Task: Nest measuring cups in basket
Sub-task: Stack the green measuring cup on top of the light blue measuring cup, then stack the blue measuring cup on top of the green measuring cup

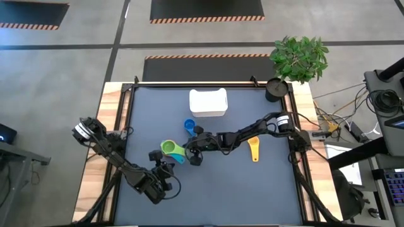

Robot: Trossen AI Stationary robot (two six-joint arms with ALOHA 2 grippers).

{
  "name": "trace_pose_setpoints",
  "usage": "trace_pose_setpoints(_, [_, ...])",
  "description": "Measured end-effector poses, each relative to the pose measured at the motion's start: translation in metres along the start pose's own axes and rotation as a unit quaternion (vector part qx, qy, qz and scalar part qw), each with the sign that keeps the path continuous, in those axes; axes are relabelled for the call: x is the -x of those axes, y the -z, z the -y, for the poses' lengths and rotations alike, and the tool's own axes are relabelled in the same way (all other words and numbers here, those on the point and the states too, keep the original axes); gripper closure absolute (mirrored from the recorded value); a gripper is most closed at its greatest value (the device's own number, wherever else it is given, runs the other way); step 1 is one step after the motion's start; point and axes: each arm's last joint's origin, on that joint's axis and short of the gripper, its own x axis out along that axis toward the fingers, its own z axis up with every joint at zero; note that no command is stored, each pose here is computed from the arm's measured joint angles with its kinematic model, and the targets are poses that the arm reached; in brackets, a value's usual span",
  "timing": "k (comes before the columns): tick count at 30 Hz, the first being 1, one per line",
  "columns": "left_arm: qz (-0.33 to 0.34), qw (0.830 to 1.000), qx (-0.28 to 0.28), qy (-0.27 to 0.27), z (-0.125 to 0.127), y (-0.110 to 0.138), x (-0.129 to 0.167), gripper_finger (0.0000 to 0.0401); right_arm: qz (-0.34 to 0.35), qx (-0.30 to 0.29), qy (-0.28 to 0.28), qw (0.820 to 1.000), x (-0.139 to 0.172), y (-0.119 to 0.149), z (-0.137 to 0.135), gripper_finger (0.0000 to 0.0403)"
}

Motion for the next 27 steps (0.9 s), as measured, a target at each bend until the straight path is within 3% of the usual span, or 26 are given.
trace_pose_setpoints(9, [0.019, 1.0, 0.002, -0.017, 0.0, -0.001, -0.002, 0.0401, -0.018, 0.009, 0.009, 1.0, 0.007, -0.021, -0.011, 0.0394])
trace_pose_setpoints(21, [0.019, 1.0, 0.005, -0.019, 0.0, -0.001, -0.004, 0.0401, -0.026, 0.023, -0.008, 0.999, 0.012, -0.027, -0.037, 0.0394])
trace_pose_setpoints(27, [0.019, 1.0, 0.005, -0.019, 0.0, -0.001, -0.004, 0.0401, -0.029, 0.031, 0.001, 0.999, 0.012, -0.029, -0.037, 0.0394])
